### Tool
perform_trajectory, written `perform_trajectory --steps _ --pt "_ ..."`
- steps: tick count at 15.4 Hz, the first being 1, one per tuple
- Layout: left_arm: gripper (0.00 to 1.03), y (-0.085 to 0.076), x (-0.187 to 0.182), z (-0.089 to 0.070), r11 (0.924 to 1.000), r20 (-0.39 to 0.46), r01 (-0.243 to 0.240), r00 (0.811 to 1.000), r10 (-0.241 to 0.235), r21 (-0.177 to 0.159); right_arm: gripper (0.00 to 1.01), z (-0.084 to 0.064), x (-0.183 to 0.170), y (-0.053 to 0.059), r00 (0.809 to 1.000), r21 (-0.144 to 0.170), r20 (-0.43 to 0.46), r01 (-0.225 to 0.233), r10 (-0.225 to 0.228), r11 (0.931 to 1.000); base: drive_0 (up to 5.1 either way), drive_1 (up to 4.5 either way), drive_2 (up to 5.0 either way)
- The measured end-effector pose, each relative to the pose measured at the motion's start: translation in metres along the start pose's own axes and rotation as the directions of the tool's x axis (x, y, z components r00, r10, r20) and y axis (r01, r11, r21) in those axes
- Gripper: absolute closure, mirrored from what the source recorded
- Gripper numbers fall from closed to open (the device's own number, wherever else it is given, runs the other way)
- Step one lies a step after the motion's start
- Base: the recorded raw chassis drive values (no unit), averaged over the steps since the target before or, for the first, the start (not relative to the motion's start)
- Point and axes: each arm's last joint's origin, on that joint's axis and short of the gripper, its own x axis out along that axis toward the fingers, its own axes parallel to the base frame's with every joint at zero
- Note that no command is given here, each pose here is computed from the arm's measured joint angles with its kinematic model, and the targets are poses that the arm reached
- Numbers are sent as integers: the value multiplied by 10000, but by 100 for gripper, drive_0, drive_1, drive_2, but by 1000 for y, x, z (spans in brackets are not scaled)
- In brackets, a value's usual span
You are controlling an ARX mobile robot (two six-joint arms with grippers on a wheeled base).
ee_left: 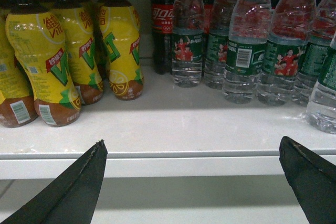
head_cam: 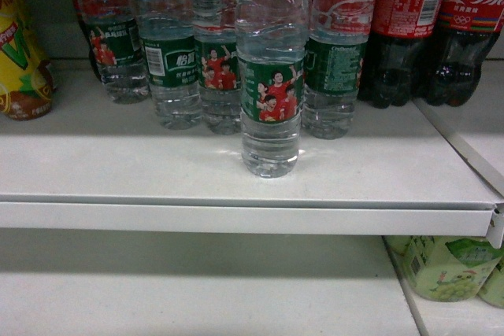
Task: Move water from second to third shelf
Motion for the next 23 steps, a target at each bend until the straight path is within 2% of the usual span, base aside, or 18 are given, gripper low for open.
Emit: perform_trajectory --steps 23 --pt "5 0 0 0 10000 0 0 10000 0 4 3 0 0 0 10000 0 0 0 0 10000 0 0 0"
